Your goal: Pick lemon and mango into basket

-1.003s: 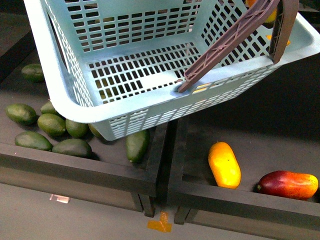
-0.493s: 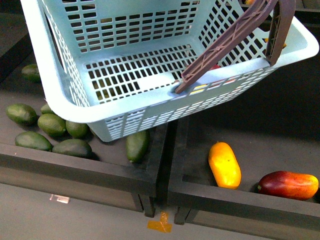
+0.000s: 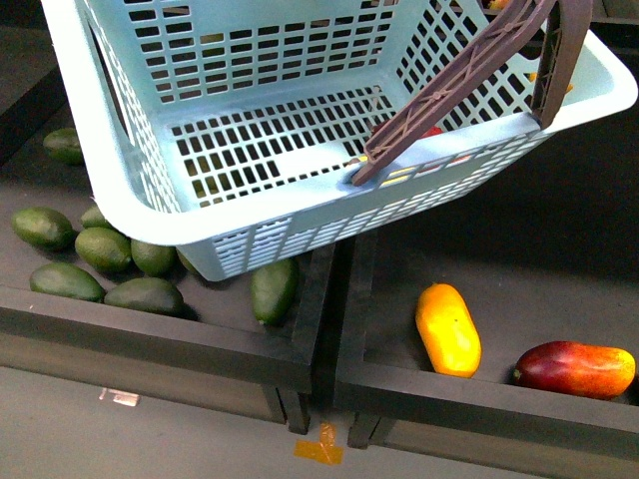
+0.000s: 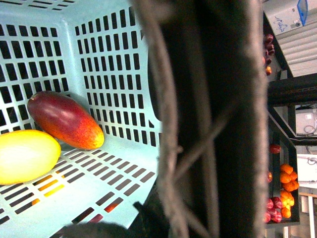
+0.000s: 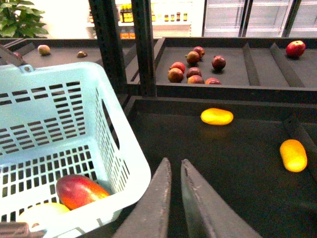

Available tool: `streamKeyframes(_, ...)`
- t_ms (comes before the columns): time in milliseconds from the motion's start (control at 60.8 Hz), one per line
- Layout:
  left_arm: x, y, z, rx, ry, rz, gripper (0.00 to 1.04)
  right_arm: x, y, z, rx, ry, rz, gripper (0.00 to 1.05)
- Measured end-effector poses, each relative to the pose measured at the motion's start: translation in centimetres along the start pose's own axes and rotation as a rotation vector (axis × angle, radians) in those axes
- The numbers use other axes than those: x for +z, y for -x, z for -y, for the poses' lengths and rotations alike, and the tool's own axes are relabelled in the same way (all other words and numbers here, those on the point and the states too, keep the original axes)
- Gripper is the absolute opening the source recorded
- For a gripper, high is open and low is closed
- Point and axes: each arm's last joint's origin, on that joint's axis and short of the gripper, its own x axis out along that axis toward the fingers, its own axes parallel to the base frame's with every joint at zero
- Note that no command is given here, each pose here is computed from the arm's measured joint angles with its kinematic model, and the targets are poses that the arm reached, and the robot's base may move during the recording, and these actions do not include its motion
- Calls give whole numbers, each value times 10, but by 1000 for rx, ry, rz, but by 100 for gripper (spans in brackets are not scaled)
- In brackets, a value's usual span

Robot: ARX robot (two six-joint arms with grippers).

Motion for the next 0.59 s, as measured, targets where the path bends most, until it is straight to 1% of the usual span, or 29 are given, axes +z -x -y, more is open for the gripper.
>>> streamKeyframes(230,0,0,0,-3,2,-4,4,-13,31,0,0,3,-2,2)
streamKeyframes(477,0,0,0,-3,2,-4,4,-19,47,0,0,3,-3,2)
streamKeyframes(543,0,0,0,-2,1,-2,4,-24,51,0,0,3,12,2)
streamKeyframes(592,0,0,0,-1,2,-2,4,-28,54,0,1,3,-4,2)
